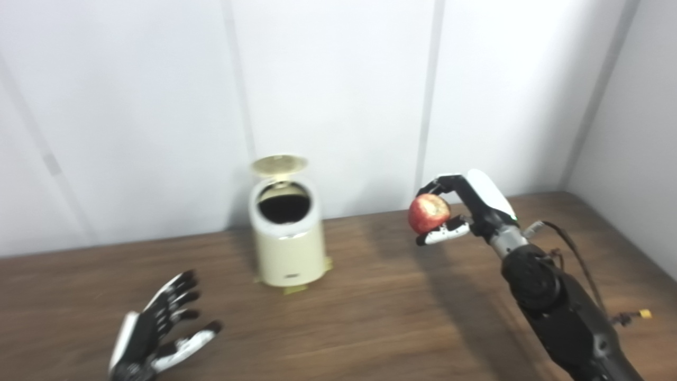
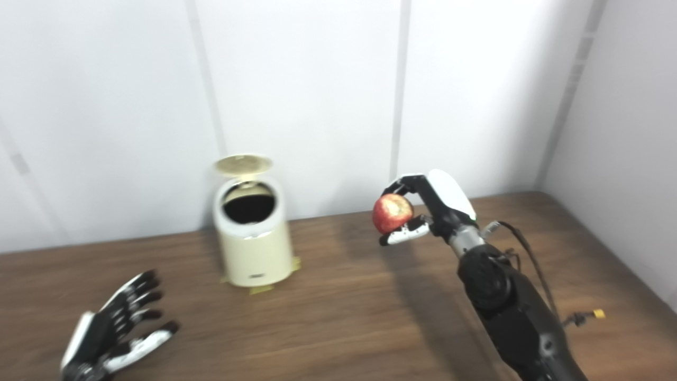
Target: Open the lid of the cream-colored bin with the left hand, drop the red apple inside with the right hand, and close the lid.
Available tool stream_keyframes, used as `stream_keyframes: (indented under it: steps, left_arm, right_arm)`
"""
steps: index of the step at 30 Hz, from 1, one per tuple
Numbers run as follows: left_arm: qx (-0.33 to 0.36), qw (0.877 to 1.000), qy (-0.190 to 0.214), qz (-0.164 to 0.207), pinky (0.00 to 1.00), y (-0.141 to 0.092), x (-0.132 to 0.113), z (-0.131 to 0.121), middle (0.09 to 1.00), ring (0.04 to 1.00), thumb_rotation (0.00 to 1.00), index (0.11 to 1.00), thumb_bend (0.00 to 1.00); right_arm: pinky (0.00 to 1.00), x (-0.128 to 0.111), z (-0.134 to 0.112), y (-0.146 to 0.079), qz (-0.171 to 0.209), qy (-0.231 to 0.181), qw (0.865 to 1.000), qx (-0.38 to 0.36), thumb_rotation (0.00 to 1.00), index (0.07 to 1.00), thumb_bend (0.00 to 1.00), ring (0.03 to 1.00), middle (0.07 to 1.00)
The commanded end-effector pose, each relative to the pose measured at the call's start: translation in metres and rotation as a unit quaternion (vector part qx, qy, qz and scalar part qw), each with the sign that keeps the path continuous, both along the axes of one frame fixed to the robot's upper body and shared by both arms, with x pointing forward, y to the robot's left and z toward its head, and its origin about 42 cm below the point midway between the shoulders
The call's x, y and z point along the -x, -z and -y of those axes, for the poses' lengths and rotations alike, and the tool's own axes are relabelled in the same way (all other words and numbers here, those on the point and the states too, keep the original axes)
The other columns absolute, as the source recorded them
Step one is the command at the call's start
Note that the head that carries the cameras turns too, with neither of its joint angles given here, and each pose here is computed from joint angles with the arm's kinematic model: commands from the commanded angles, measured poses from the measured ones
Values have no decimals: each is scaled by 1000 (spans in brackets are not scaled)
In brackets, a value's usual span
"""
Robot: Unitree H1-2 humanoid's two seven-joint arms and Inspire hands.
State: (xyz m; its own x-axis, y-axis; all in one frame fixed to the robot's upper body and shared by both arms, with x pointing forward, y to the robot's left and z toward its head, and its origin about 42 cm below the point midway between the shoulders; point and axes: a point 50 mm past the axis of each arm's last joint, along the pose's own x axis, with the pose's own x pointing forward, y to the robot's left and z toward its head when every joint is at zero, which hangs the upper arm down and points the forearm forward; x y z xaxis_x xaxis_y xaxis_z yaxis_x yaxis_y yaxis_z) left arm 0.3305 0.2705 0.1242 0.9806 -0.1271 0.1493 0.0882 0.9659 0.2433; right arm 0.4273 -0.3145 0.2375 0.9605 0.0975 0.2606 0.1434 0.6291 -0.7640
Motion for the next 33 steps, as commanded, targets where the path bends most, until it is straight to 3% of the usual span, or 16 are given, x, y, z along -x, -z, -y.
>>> stream_keyframes:
  steps: [1, 2, 4, 6, 15, 22, 28, 33]
  left_arm:
    - [1, 1000, -2, 8, 731, 7, 1, 8, 867, 828, 180, 892, 731]
    - [3, 1000, -2, 7, 732, 8, 1, 10, 867, 828, 183, 891, 733]
    - [3, 1000, -3, 4, 714, 9, 2, 14, 869, 826, 184, 891, 743]
    - [6, 1000, -2, 4, 698, 10, 2, 17, 871, 828, 182, 890, 747]
    - [1, 1000, 0, 0, 684, 12, 0, 25, 872, 831, 195, 894, 749]
    - [0, 1000, 2, -2, 680, 12, -2, 30, 868, 835, 180, 883, 746]
    - [-4, 1000, -2, -4, 719, 12, -3, 34, 868, 842, 213, 884, 758]
    - [-2, 1000, 2, 1, 697, 12, -5, 36, 867, 827, 214, 889, 753]
  right_arm:
    - [701, -12, 1, -36, 52, -14, 999, -2, 0, 494, 530, 626, 476]
    - [700, -14, -4, -37, 53, -21, 998, -7, 0, 493, 531, 626, 477]
    - [544, -18, -13, -39, 60, -31, 998, -5, 1, 492, 531, 544, 475]
    - [509, -22, -26, -42, 70, -50, 996, -7, 3, 483, 530, 541, 488]
    - [604, -28, -81, -60, 68, -99, 992, -46, 1, 517, 526, 593, 453]
    - [415, -33, -123, -73, 60, -93, 989, -104, 2, 525, 522, 441, 441]
    - [404, -44, -142, -76, 55, -112, 979, -160, 0, 532, 521, 413, 439]
    - [423, -50, -151, -79, 58, -105, 979, -163, 0, 534, 520, 420, 441]
